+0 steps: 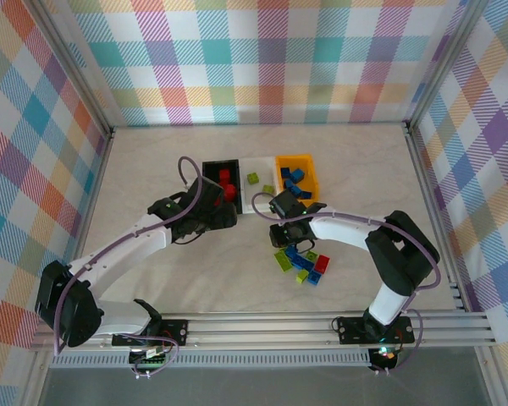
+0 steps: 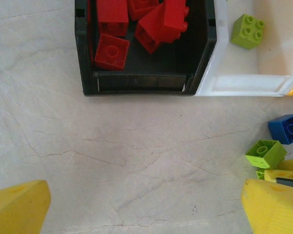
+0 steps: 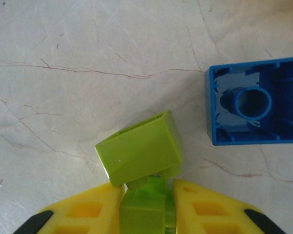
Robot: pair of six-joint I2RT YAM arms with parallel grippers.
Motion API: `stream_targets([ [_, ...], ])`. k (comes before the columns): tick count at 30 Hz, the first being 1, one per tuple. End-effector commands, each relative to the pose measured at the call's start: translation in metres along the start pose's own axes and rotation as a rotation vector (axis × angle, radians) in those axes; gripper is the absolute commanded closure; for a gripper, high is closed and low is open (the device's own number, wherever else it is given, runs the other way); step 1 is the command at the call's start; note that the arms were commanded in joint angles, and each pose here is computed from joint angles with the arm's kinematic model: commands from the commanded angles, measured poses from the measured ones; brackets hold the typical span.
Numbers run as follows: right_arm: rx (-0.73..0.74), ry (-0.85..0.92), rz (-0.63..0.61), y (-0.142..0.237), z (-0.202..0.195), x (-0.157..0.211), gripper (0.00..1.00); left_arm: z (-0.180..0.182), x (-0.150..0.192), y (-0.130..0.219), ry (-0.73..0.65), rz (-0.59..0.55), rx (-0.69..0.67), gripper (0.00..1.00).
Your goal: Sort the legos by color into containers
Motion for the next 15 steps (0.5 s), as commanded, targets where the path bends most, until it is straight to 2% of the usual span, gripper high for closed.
stream_targets([
  [1,-0.008,0.009,-0.046,0.018,0.005,-0.005,0.77,0.006,-0.004,0.005,0.032,-0.043,-0.001,0.00],
  [6,-0.031,0.016,-0.156,0.057,0.008,-0.016,0.81,0.007,-0.004,0.006,0.029,-0.046,-0.005,0.00],
  [9,-0.027,0.033,-0.237,0.080,0.011,-0.036,0.82,0.009,-0.002,0.005,0.031,-0.047,0.007,0.00],
  [13,-0.003,0.027,-0.298,0.085,0.008,-0.077,0.81,0.012,0.004,-0.001,0.035,-0.019,0.011,0.00],
  [15,0.030,0.010,-0.304,0.072,0.002,-0.101,0.80,0.013,0.009,-0.006,0.032,0.008,0.017,0.00],
])
Point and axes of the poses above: each hand's point on the last joint's axis, 136 mm out from that joint toward the fingers, its own y axis back along the fingers, its own z axis along the line the jaws close on, x = y × z, the point moved 10 cm from there along y, back along the fingers, and after that the axes turned 13 degrees about y, right-handed, at the moved point
